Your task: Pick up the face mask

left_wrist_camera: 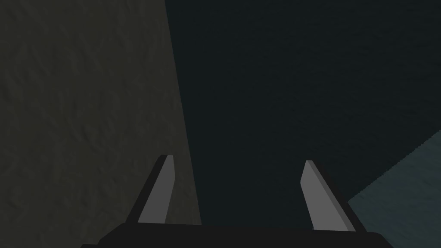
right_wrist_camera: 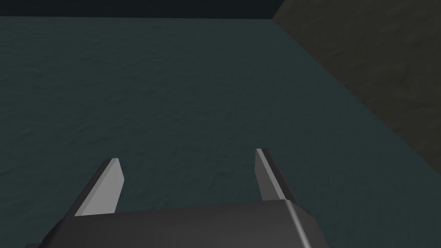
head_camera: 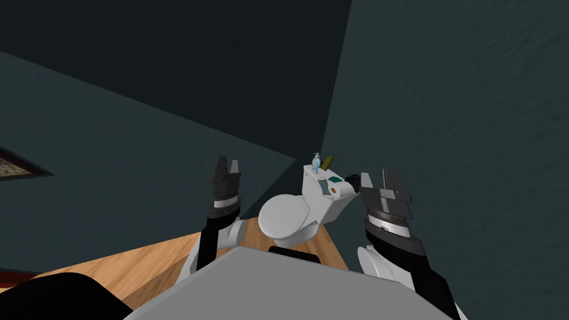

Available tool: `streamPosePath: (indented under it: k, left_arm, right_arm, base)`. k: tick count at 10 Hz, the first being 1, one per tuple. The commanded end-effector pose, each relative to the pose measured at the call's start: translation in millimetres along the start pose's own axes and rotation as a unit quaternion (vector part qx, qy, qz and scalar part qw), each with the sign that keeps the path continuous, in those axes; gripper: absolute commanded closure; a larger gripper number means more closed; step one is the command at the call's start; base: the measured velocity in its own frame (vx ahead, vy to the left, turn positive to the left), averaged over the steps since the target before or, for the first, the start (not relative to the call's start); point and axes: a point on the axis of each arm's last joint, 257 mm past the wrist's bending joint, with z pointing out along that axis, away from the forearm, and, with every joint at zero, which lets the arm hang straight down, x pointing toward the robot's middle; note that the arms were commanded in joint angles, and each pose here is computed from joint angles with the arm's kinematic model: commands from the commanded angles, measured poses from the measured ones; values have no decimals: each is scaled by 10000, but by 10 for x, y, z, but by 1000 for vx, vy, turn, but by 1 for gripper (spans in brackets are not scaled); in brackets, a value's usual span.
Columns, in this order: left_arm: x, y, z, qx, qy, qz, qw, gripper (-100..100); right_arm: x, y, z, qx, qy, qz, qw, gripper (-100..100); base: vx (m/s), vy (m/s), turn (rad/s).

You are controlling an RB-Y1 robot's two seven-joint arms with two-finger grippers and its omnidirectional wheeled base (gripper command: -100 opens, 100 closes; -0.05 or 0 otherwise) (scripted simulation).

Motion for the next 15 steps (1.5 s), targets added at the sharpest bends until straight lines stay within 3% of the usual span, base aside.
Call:
streamPosePath:
  k: [1, 5, 6, 7, 10, 11, 13, 14, 15]
  left_arm:
    - [0, 0, 0, 0, 0, 0, 10000, 0]
    - [0, 0, 0, 0, 0, 0, 10000, 0]
    - [0, 0, 0, 0, 0, 0, 10000, 0]
    - [0, 0, 0, 0, 0, 0, 10000, 0]
    - [0, 0, 0, 0, 0, -1, 10000, 0]
    - [0, 0, 0, 0, 0, -1, 10000, 0]
    - [0, 0, 0, 0, 0, 0, 10000, 0]
    - [0, 0, 0, 0, 0, 0, 10000, 0]
    - [0, 0, 0, 0, 0, 0, 10000, 0]
  right_arm:
    - [73, -59, -11, 69, 190, -79, 9998, -100]
    - [380, -451, -120, 517, 919, -504, 9931, -100]
    - [380, -451, -120, 517, 919, -504, 9931, -100]
    - [472, -605, -175, 685, 1143, -669, 9888, -100]
    - [731, -1137, -405, 1207, 1876, -1291, 9662, -100]
    - [731, -1187, -428, 1283, 1897, -1321, 9644, -100]
    - [857, -1561, -619, 1597, 2403, -1829, 9398, -100]
    - [848, -1655, -678, 1727, 2445, -1893, 9352, -100]
    - [889, -1860, -806, 1862, 2715, -2181, 9187, -100]
  base:
    - [-20, -8, 35]
    - [-74, -24, 66]
    - [-74, -27, 34]
    - [-77, -10, 67]
    - [-129, -24, 135]
    - [-103, -18, 33]
    - [-87, -17, 123]
    - [-79, -4, 64]
    - [-91, 6, 119]
